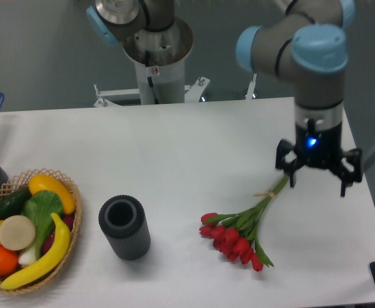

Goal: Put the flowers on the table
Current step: 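Lift the open gripper up away from the tulips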

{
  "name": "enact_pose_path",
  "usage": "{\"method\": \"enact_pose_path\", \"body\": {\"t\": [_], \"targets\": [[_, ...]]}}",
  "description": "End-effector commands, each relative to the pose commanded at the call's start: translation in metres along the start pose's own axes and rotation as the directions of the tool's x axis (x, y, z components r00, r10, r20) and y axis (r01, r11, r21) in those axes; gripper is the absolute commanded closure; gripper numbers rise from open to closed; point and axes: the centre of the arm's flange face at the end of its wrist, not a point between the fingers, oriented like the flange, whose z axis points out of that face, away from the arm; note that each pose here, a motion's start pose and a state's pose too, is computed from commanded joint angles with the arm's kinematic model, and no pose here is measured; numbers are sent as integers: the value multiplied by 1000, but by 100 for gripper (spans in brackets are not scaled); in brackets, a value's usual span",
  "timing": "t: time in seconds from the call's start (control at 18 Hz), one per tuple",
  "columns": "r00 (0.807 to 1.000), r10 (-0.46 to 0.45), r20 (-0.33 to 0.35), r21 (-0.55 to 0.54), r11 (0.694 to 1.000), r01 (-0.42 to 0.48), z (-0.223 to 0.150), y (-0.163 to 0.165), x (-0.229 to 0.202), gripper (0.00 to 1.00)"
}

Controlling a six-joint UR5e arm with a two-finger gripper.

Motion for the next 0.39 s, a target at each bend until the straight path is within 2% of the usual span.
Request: {"method": "enact_pose_path", "body": {"t": [0.17,0.28,0.39], "targets": [[997,83,-7,-12,996,-83,-8,22,1,0],[987,157,-22,-19,987,-158,-11,32,2,0],[986,163,-36,-23,986,-164,-15,39,3,0]]}}
